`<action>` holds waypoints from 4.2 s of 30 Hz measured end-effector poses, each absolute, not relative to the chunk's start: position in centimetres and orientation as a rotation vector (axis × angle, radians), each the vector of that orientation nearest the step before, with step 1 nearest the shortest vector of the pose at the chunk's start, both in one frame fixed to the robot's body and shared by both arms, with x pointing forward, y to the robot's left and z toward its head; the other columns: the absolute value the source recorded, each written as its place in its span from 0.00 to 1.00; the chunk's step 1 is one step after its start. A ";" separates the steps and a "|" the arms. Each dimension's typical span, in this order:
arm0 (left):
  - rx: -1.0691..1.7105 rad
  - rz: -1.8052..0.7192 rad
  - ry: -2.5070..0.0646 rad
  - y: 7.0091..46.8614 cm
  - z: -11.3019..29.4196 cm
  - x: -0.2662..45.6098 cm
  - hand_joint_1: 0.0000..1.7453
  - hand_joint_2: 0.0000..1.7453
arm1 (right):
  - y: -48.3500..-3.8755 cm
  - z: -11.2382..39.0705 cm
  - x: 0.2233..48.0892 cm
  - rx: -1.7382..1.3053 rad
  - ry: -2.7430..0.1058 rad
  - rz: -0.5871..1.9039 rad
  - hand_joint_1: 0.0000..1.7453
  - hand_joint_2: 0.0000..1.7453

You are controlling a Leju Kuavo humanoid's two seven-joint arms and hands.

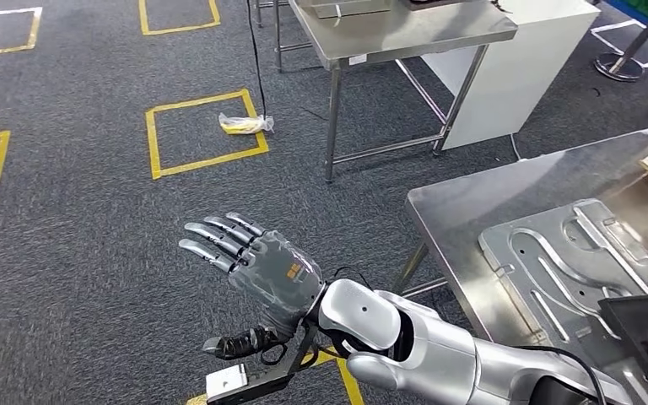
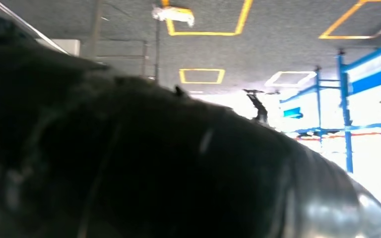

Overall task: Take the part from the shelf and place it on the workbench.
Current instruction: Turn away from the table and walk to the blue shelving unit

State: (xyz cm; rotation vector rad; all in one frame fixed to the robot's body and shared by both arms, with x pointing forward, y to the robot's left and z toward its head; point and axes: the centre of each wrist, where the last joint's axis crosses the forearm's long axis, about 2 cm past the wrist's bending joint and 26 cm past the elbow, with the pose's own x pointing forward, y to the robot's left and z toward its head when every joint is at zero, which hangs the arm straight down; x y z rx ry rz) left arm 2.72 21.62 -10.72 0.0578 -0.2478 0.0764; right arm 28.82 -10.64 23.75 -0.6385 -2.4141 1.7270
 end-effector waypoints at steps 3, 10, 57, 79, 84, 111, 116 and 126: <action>0.054 0.073 -0.254 21.6 -10.7 2.9 0.00 0.00 | -10.6 23.9 28.9 -0.641 -2.418 1.728 0.00 0.00; 0.053 0.071 -0.253 21.7 -10.7 2.9 0.00 0.00 | -10.6 24.2 28.9 -0.637 -2.426 1.733 0.00 0.00; 0.039 0.079 -0.268 21.7 -10.7 2.9 0.00 0.00 | -11.2 24.1 28.9 -0.626 -2.401 1.775 0.00 0.00; 0.040 0.079 -0.264 21.9 -10.8 2.8 0.00 0.00 | -11.4 24.2 28.9 -0.630 -2.399 1.781 0.00 0.00; 0.041 0.079 -0.262 21.9 -10.8 2.8 0.00 0.00 | -11.4 24.3 29.0 -0.633 -2.402 1.781 0.00 0.00; 0.036 0.077 -0.258 21.9 -10.8 2.6 0.00 0.00 | -11.7 24.1 29.0 -0.634 -2.392 1.786 0.00 0.00; 0.035 0.077 -0.260 21.9 -10.8 2.7 0.00 0.00 | -11.7 24.2 29.0 -0.636 -2.395 1.785 0.00 0.00; 0.029 0.068 -0.259 21.8 -10.8 2.6 0.00 0.00 | -12.2 23.7 29.0 -0.640 -2.370 1.800 0.00 0.00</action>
